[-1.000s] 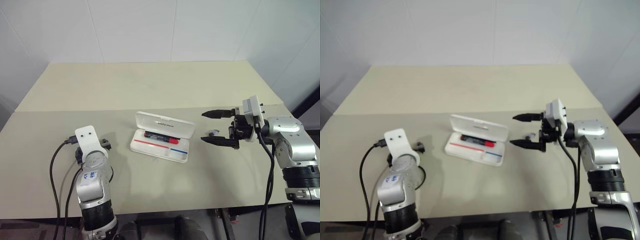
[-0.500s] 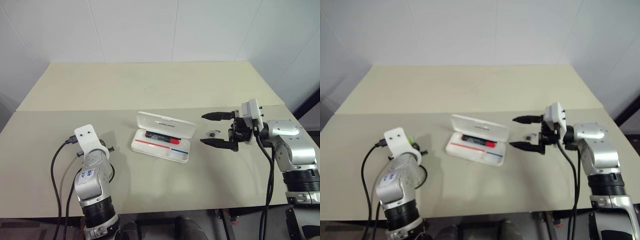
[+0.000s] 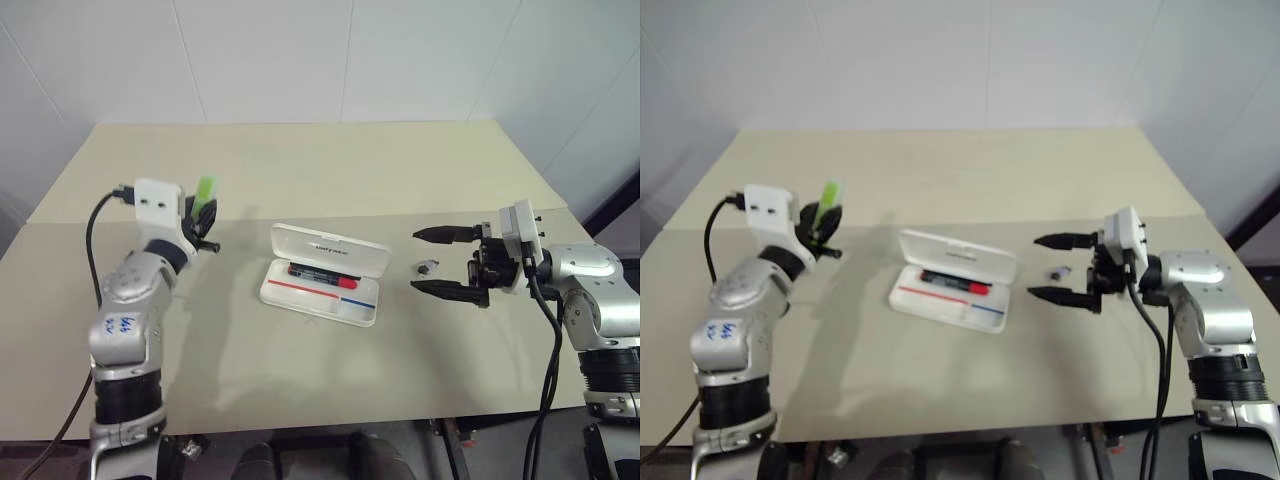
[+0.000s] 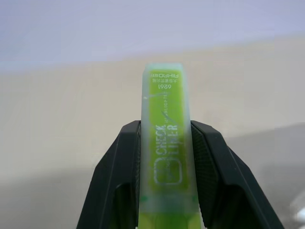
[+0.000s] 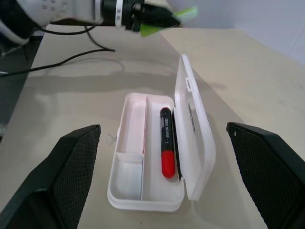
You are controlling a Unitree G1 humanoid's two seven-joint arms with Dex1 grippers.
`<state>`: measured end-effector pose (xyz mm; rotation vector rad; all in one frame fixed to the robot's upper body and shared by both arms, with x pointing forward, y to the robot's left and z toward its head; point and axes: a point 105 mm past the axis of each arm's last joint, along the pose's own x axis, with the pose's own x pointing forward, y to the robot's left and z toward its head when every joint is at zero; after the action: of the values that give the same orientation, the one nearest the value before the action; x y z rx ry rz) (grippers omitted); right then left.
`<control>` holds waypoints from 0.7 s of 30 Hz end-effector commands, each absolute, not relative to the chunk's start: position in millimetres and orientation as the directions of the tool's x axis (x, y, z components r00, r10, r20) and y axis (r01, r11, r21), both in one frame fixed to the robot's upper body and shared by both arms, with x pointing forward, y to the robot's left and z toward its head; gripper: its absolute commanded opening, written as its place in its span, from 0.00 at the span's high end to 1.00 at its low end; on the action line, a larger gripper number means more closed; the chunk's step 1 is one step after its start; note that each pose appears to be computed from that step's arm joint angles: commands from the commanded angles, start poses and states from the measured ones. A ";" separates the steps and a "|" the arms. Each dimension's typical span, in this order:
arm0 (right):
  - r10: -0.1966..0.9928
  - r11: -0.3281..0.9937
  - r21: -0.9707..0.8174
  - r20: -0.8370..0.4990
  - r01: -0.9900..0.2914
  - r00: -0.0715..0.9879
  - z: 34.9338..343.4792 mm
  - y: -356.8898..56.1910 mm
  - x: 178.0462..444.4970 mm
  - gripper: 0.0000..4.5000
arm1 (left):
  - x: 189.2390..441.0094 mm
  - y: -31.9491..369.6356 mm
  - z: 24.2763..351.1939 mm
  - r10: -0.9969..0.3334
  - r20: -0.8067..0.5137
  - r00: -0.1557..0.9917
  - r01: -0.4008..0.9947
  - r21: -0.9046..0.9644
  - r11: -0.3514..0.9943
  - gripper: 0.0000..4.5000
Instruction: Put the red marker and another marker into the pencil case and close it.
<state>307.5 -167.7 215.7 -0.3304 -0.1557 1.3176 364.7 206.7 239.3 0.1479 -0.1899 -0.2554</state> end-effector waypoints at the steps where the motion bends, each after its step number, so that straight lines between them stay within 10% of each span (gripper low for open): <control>1: 0.964 0.223 -0.367 -0.056 -0.903 0.261 225.5 -170.2 301.2 0.00 | 357.4 184.9 275.5 -0.491 0.232 0.840 0.433 0.260 0.863 0.76; 10: 0.956 0.254 -0.367 -0.044 -0.895 0.290 223.1 -169.8 298.7 0.00 | 315.0 127.0 287.2 -0.909 0.053 0.413 0.829 0.391 0.400 0.76; 21: 0.946 0.290 -0.370 -0.032 -0.883 0.324 222.1 -172.1 295.8 0.00 | 300.9 101.1 236.1 -0.926 -0.372 0.058 0.921 0.379 -0.095 0.76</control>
<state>300.6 -169.6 209.0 -0.3293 -0.1587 1.2427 302.9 104.3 234.1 0.5456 -0.0088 -1.5083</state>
